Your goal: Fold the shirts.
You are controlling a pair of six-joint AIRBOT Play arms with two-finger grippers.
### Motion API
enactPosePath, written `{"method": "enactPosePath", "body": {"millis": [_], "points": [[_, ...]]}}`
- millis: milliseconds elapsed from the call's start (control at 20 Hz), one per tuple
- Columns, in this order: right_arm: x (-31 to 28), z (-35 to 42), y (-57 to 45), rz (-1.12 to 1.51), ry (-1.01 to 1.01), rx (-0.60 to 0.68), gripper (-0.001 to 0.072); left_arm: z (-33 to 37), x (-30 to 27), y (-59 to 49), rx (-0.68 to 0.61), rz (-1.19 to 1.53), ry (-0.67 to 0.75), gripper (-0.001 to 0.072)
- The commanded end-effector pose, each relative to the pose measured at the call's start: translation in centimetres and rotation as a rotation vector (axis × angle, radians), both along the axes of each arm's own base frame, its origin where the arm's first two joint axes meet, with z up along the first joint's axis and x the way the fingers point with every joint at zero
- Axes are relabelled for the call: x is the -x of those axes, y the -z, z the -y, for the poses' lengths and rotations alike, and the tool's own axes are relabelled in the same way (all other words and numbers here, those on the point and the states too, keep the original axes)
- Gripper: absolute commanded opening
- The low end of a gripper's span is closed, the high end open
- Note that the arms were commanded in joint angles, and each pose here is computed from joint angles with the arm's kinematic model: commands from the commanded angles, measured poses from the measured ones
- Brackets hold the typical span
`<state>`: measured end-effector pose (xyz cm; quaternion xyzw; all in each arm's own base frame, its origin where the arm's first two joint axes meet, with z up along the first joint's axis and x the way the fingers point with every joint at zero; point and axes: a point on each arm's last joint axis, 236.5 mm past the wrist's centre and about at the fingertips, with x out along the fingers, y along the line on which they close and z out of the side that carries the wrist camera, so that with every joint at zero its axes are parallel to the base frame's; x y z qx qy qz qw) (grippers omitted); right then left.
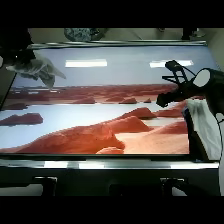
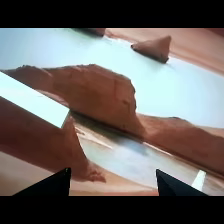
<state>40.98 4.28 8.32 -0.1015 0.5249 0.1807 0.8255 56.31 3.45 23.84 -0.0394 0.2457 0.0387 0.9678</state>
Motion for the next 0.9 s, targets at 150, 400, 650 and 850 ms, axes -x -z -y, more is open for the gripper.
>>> {"method": "enactPosePath", "body": {"millis": [150, 400, 650, 850], "points": [[3.0, 2.0, -10.9, 0.274, -0.018, 0.112, 0.063, 16.3, 15.5, -18.5, 0.117, 0.327, 0.371, 0.0032], [8.8, 3.0, -13.9, 0.272, -0.014, 0.165, 0.0629, 26.5, 23.0, -5.2, 0.122, -0.111, 0.64, 0.0032], [11.4, 2.9, -9.8, 0.091, -0.032, 0.159, 0.0629, 31.4, 30.0, 18.7, 0.093, -0.565, 0.71, 0.0033], [11.3, 2.9, -5.2, 0.018, -0.033, 0.156, 0.0632, 28.2, 32.1, 26.2, 0.164, -0.77, 0.541, 0.0713]]}}
